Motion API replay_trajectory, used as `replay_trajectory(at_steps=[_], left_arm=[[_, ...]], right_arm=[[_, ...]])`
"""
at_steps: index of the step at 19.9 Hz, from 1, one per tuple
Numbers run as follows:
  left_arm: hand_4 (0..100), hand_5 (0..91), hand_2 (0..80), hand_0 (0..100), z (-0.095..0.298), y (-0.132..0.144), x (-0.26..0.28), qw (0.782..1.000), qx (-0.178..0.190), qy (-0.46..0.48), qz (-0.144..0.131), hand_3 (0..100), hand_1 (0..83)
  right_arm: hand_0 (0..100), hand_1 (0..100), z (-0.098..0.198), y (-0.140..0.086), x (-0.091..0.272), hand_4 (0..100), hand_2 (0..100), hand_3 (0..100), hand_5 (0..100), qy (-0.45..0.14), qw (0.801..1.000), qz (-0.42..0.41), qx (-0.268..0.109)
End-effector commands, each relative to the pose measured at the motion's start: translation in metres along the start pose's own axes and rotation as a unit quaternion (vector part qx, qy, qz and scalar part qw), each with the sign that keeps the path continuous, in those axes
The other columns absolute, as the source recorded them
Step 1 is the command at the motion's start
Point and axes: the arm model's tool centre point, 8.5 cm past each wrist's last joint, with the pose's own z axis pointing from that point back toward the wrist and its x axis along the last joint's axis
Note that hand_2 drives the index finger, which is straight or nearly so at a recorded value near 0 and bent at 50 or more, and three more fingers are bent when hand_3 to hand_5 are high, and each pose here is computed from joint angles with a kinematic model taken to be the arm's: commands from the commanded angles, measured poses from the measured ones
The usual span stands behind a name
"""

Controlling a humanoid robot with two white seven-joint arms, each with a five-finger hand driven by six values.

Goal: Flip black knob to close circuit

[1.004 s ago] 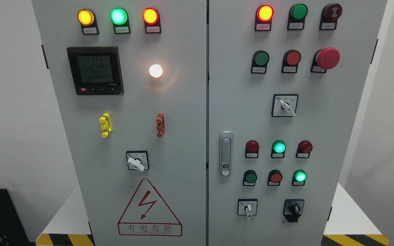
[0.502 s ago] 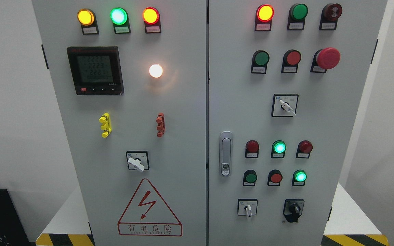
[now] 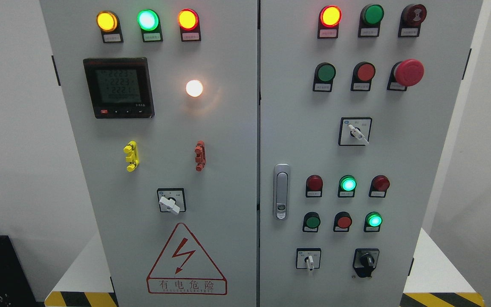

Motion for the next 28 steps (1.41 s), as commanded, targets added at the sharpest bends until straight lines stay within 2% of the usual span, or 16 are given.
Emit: replay_trajectory(at_steps=[1,10,12,15,22,28], left_arm=[[3,0.0,0.0,0,0.0,0.001,-0.01,1.0,0.001,0.0,0.011,5,0.0],[3,0.0,0.0,0,0.0,0.0,-0.01,1.0,0.001,0.0,0.011,5,0.0],[3,0.0,0.0,0,0.0,0.0,-0.01,1.0,0.001,0.0,0.011,5,0.0],[3,0.0,0.0,0,0.0,0.0,-0.01,1.0,0.001,0.0,0.011,5,0.0],[3,0.0,0.0,0,0.0,0.001,-0.01,1.0,0.001,0.0,0.011,5,0.0],[3,0.0,0.0,0,0.0,0.0,-0.01,1.0,0.001,0.0,0.011,5,0.0]], right_arm=[[0,33,-0.006,-0.013,0.022,73,62,83,74,-0.025,0.998,0.05,-0.022],[0,37,-0.011,-0.018,0.025,77,74,90,82,-0.009,0.985,0.166,-0.035],[0,37,-0.013,-0.027,0.027,77,76,91,83,0.001,0.974,0.223,-0.048],[0,38,-0.014,-0.035,0.03,78,77,92,83,0.016,0.948,0.313,-0.044],[0,37,-0.026,-0.041,0.035,78,79,93,84,0.032,0.907,0.419,-0.044],[0,37,-0.045,-0.05,0.044,78,81,98,85,0.045,0.866,0.493,-0.065]])
